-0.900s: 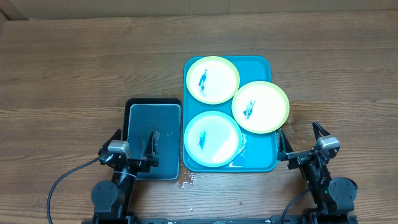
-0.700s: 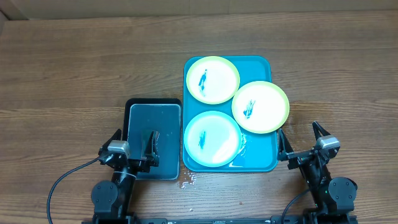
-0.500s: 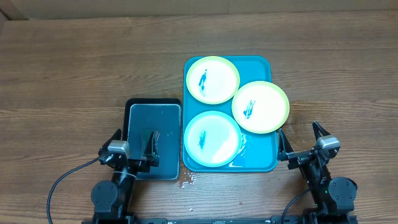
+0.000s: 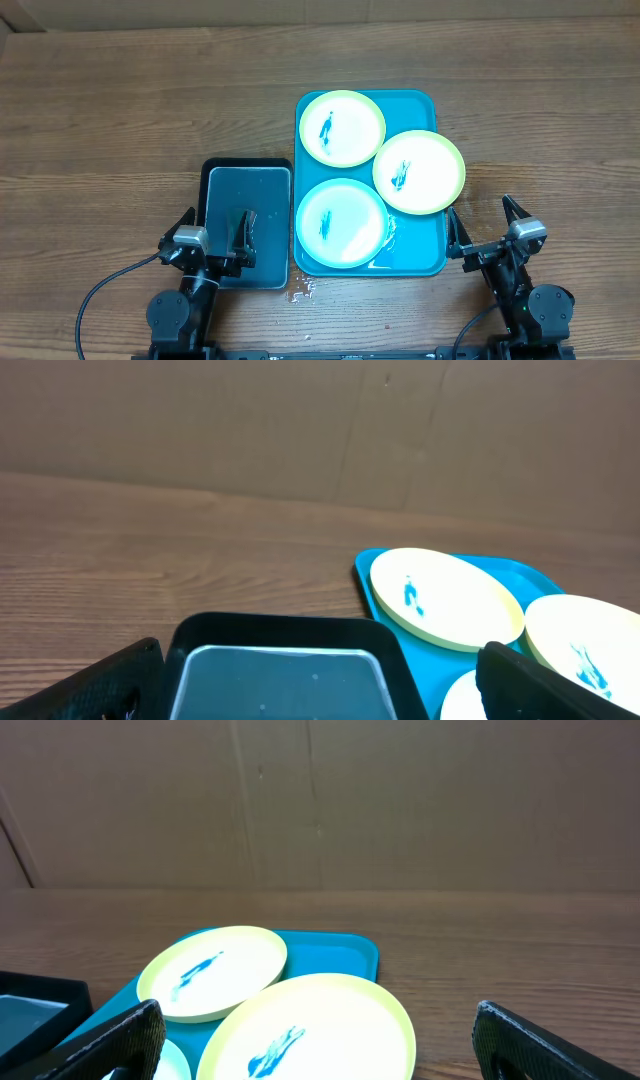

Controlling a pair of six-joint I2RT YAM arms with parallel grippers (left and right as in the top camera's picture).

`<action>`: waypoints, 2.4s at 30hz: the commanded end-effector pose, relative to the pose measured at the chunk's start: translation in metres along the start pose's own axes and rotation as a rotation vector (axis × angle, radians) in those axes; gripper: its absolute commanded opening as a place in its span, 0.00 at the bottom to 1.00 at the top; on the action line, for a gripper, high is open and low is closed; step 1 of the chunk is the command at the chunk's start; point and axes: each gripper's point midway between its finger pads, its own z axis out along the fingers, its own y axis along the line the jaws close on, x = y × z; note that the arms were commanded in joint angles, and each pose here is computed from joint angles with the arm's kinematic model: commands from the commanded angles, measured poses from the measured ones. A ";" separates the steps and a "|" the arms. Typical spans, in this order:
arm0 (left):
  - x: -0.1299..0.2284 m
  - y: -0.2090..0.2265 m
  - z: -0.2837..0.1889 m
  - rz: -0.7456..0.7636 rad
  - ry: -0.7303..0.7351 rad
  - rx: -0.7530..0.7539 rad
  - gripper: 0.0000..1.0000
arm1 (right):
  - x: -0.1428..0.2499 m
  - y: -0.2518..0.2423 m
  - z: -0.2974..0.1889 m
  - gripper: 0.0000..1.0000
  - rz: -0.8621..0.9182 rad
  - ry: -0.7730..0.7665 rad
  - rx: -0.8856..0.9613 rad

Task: Clean dirty plates on tray and stack at the side

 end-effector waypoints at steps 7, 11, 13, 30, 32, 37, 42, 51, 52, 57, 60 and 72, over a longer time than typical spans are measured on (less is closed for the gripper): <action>0.000 -0.003 0.000 0.018 -0.003 0.014 1.00 | 0.001 -0.001 0.000 1.00 -0.001 -0.006 0.005; 0.000 -0.003 0.000 0.018 -0.003 0.014 1.00 | 0.002 -0.001 0.000 1.00 -0.001 -0.005 0.005; 0.000 -0.003 0.000 0.018 -0.003 0.014 1.00 | 0.001 -0.001 0.000 1.00 -0.001 -0.006 0.005; 0.000 -0.003 0.000 0.018 -0.003 0.014 1.00 | 0.001 -0.001 0.000 1.00 -0.001 -0.006 0.005; 0.000 -0.003 0.000 0.018 -0.003 0.014 1.00 | 0.001 -0.001 0.000 1.00 -0.001 -0.006 0.005; 0.000 -0.003 0.000 0.018 -0.003 0.014 1.00 | 0.001 -0.001 0.000 1.00 -0.001 -0.006 0.005; 0.000 -0.003 0.000 0.018 -0.003 0.014 1.00 | 0.001 -0.001 0.000 1.00 -0.001 -0.006 0.005; -0.011 -0.008 -0.001 0.024 -0.050 0.035 1.00 | 0.002 0.003 0.000 1.00 0.000 -0.004 -0.018; -0.011 -0.010 -0.001 0.024 -0.046 0.047 1.00 | 0.002 0.006 0.000 1.00 0.003 -0.002 -0.035; -0.010 -0.035 -0.004 0.031 -0.038 0.193 1.00 | -0.003 0.020 -0.001 1.00 0.007 -0.021 -0.114; -0.032 -0.043 -0.008 -0.028 -0.110 0.235 1.00 | -0.024 0.040 -0.006 1.00 0.026 -0.088 -0.230; -0.146 -0.061 -0.023 -0.020 0.102 0.163 1.00 | -0.142 0.054 -0.026 0.99 0.156 0.224 -0.179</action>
